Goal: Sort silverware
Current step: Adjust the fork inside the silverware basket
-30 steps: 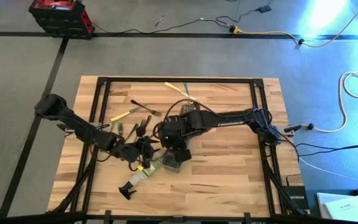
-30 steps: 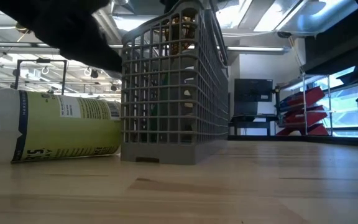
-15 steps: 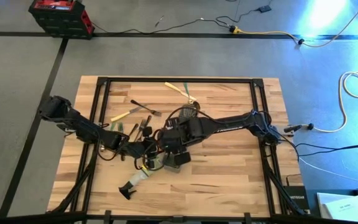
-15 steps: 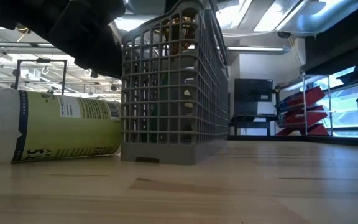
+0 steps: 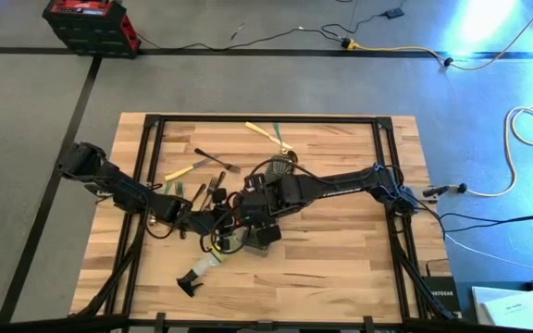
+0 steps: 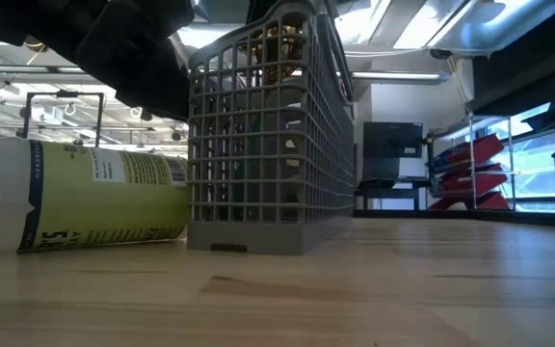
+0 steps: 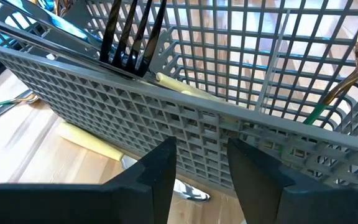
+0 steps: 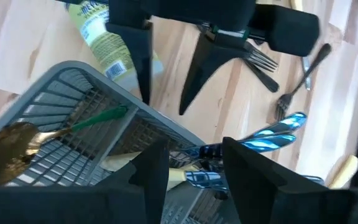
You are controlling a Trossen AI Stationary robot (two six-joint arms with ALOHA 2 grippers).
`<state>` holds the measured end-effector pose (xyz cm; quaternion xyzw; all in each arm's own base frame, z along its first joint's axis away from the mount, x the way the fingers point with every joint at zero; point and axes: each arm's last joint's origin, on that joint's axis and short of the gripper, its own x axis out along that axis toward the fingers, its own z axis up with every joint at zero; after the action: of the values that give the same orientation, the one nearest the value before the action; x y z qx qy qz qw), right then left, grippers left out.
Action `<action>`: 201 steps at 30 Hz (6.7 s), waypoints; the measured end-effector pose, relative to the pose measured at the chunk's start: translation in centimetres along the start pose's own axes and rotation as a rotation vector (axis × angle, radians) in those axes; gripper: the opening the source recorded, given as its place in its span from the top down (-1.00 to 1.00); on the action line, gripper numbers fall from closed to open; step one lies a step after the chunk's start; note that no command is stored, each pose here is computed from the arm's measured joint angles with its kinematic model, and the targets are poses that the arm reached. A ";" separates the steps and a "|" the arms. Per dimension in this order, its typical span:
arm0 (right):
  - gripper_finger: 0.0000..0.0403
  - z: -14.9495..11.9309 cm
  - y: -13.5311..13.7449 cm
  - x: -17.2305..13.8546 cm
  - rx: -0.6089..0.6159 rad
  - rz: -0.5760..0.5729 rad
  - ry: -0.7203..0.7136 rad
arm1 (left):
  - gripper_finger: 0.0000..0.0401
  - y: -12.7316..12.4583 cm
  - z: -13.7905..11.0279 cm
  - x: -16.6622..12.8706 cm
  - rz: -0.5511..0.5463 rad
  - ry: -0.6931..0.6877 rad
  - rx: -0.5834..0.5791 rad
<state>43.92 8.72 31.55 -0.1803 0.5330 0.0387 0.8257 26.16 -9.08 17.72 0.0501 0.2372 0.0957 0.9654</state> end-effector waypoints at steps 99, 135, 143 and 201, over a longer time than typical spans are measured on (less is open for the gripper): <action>0.96 -1.3 0.8 -0.9 -0.062 0.221 0.135 | 0.36 -1.1 -0.3 2.3 -0.127 -0.091 0.008; 1.00 -0.8 -1.4 2.3 -0.061 0.003 0.160 | 0.36 -1.2 -0.2 2.3 -0.134 -0.099 0.013; 1.00 -0.6 -2.4 2.6 -0.057 -0.043 0.127 | 0.36 -1.2 -0.2 2.3 -0.134 -0.098 0.013; 1.00 -2.6 -7.0 2.9 -0.084 -0.354 0.319 | 0.36 -1.3 -0.3 2.3 -0.152 -0.093 0.017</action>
<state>44.69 0.99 29.82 -0.3088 0.6149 -0.1133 0.7167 28.20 -9.84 16.26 0.0447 0.1960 0.0176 0.9794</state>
